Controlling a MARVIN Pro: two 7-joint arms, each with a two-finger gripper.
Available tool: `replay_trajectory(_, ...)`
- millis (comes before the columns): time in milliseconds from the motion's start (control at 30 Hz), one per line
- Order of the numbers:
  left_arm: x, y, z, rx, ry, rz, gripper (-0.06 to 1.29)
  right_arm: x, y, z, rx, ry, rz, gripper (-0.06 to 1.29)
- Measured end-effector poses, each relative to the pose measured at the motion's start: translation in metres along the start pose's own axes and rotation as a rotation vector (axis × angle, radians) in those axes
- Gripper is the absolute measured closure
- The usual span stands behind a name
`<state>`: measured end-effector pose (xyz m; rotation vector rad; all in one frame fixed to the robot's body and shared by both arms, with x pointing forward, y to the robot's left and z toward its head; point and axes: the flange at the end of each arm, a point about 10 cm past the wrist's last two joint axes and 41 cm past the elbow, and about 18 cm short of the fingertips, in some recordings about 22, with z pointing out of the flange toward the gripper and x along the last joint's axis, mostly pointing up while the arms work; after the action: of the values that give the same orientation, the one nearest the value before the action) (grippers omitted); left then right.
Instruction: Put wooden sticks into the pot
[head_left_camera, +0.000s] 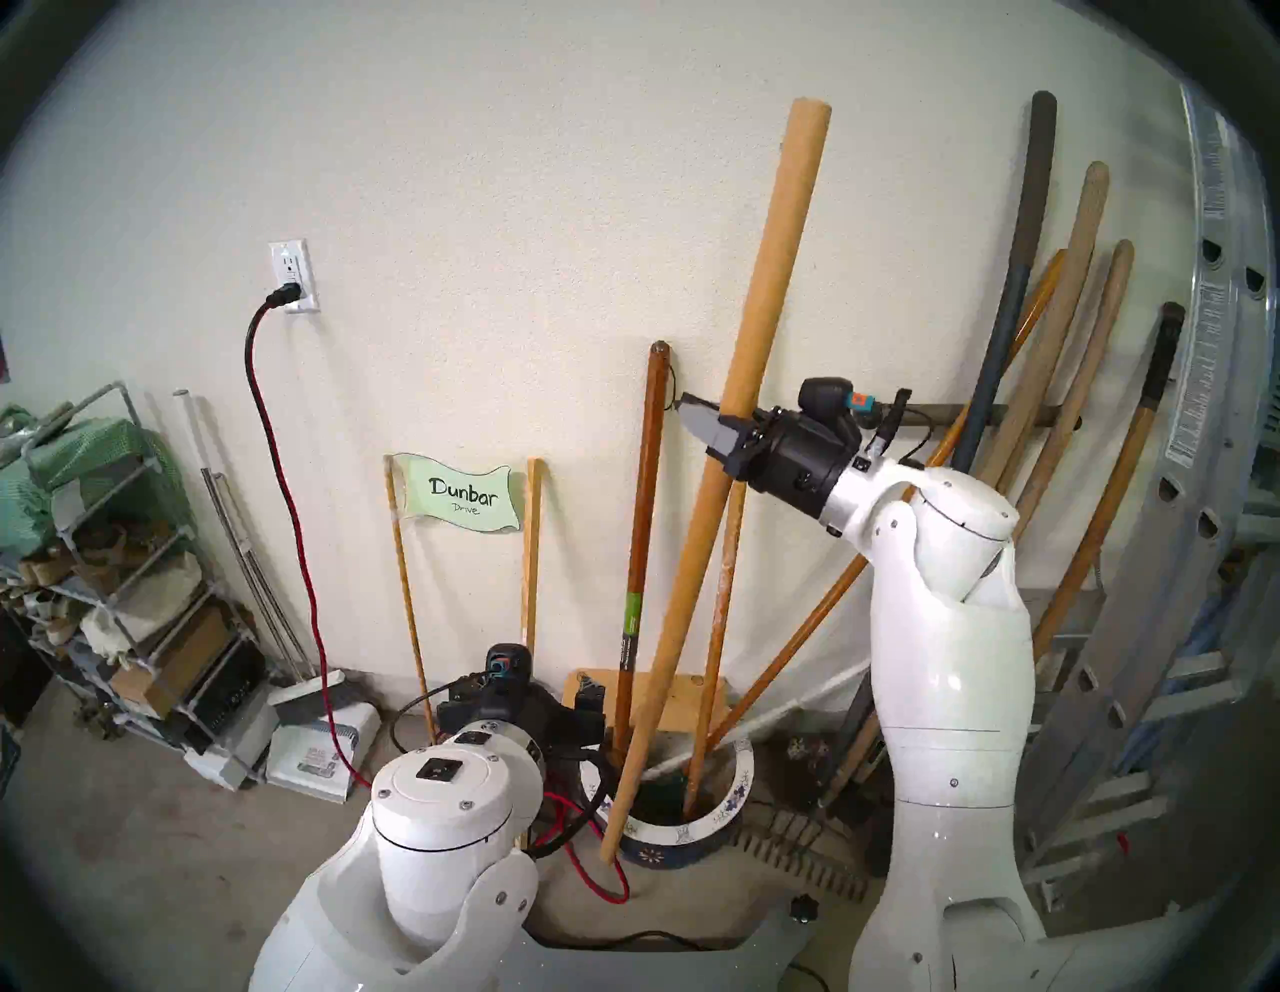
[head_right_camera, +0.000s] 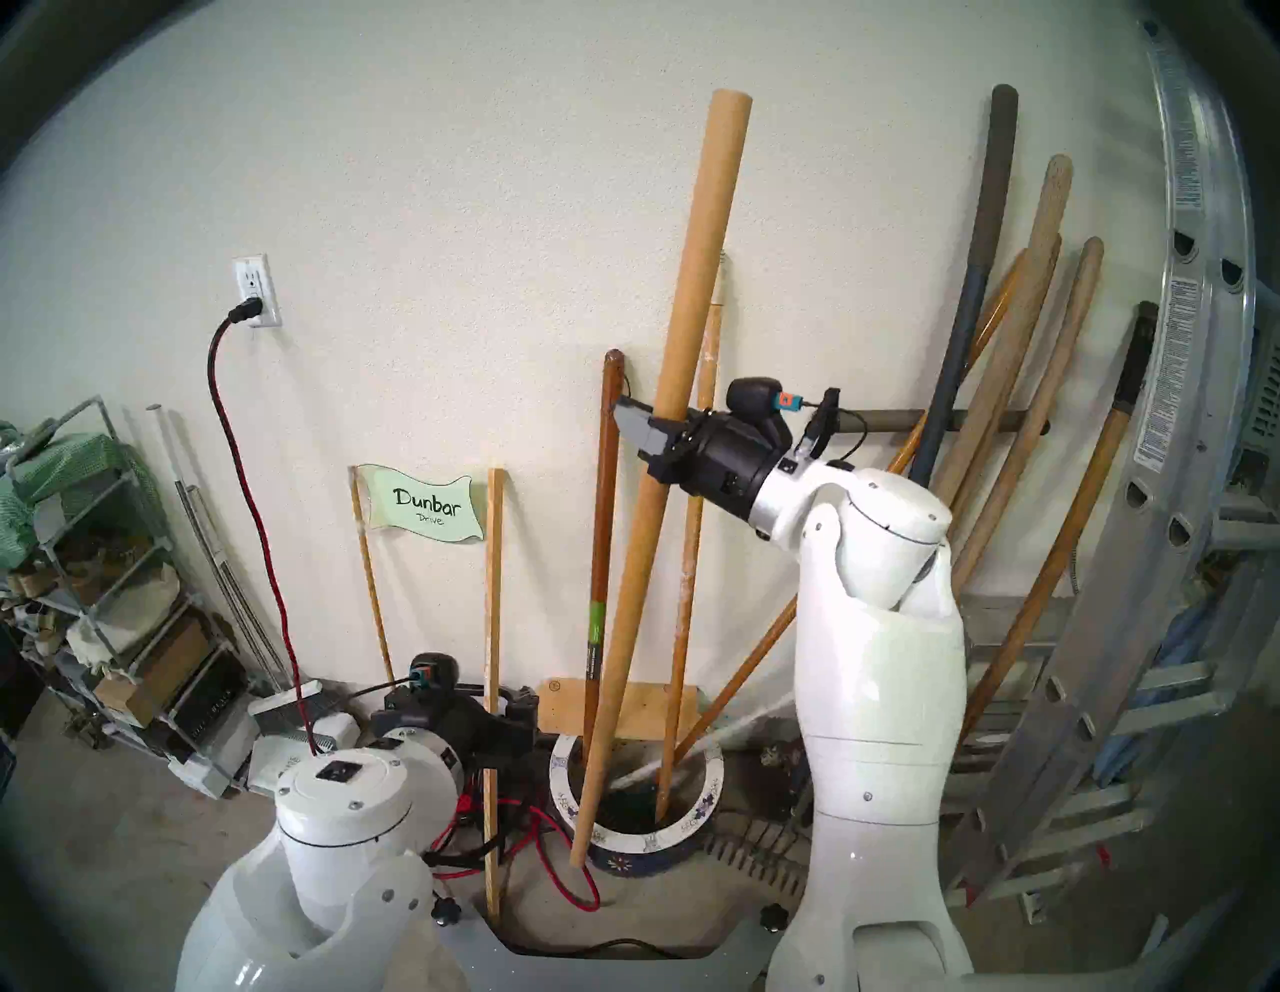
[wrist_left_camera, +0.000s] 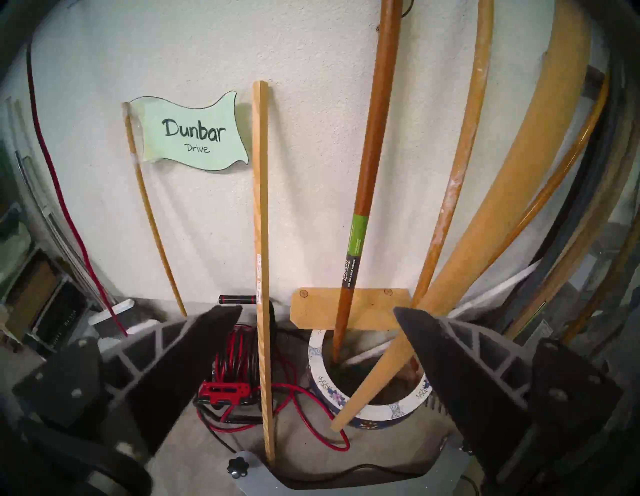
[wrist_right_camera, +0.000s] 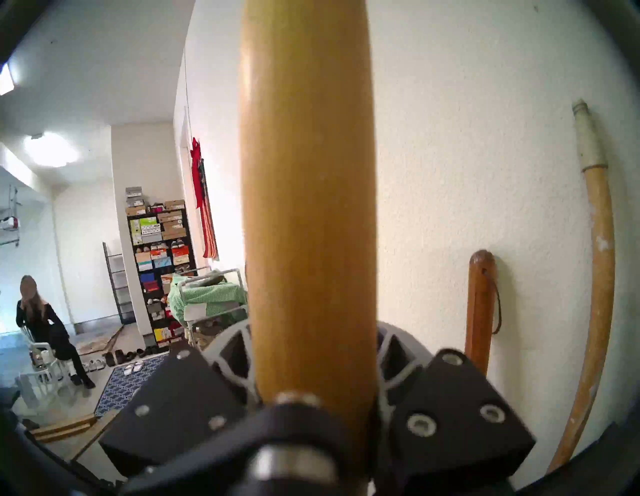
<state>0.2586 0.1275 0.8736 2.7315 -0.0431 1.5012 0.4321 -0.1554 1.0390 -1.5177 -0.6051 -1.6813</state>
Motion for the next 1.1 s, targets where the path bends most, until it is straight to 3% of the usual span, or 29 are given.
replay_trajectory(267,-0.011,0.003,0.004,0.009,-0.032,0.003,-0.03,0.045,-0.004,-0.019,0.022,0.009,0.011,0.84)
replay_trajectory(433,-0.014,0.003,0.005,0.011,-0.035,0.004,-0.03,0.062,-0.007,-0.027,0.033,0.014,0.021,0.84)
replay_trajectory(600,-0.016,0.001,0.004,0.013,-0.027,0.021,-0.03,0.083,-0.007,-0.033,-0.004,0.042,0.022,0.84)
replay_trajectory(1100,-0.019,-0.003,0.003,0.01,-0.006,0.054,-0.03,0.119,-0.012,-0.026,0.018,0.139,-0.052,0.84)
